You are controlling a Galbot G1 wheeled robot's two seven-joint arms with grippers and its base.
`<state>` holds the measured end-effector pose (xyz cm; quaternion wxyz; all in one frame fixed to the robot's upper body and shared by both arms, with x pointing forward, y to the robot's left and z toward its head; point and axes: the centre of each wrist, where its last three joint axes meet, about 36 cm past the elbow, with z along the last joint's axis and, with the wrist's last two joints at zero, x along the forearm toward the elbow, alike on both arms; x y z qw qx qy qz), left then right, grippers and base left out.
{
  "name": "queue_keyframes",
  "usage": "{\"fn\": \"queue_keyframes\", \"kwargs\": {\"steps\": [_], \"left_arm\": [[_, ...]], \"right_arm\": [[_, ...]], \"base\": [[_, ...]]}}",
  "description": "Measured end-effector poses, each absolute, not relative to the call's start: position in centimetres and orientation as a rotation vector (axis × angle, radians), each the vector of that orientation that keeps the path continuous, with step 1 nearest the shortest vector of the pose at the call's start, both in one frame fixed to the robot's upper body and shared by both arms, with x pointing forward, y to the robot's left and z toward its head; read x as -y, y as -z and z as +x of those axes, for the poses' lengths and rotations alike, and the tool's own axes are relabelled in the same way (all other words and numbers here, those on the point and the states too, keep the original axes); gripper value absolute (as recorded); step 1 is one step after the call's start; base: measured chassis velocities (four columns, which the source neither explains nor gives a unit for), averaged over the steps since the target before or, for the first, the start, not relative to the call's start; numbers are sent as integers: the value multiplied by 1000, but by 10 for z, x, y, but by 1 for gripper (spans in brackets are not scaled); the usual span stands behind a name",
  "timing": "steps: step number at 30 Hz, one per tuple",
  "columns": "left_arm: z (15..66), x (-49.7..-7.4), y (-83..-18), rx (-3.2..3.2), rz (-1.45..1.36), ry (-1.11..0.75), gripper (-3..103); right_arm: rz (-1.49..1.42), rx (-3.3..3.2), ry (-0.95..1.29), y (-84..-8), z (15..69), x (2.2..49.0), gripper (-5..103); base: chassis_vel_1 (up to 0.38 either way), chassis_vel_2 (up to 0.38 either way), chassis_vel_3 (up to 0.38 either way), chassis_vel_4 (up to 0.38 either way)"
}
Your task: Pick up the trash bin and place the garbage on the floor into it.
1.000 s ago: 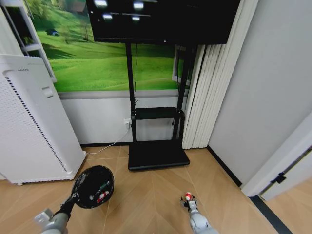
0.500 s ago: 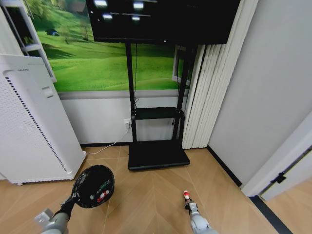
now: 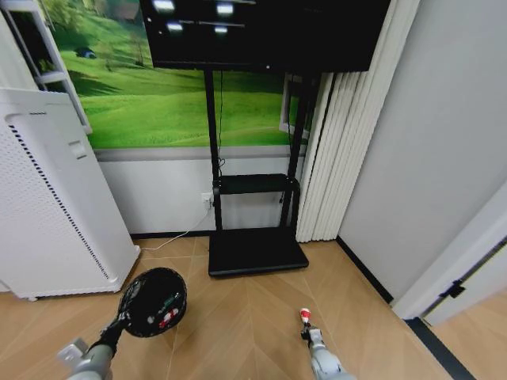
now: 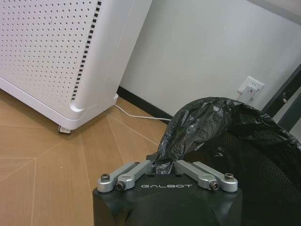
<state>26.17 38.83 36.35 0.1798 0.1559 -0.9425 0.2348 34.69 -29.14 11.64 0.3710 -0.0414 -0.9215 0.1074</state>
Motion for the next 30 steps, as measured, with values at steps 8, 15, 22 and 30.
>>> {"fn": "queue_keyframes", "kwargs": {"steps": [8, 15, 22, 30], "left_arm": [[269, -384, -360, 2665, 413, -645, 4], [290, -371, -356, 2683, 317, -615, 4], [315, -350, -321, 2631, 173, -515, 4], [320, -325, -308, 2598, 14, -461, 4]], "right_arm": [[-120, 2427, -180, -145, 336, 302, 3], [-23, 2562, -186, -188, 318, 333, 3], [97, 2750, -52, -240, 290, 331, 2], [577, 2943, -31, -295, 277, 300, 2]], "base": [[0, 0, 0, 0], [0, 0, 0, 0], [0, 0, 0, 0], [0, 0, 0, 0]]}}
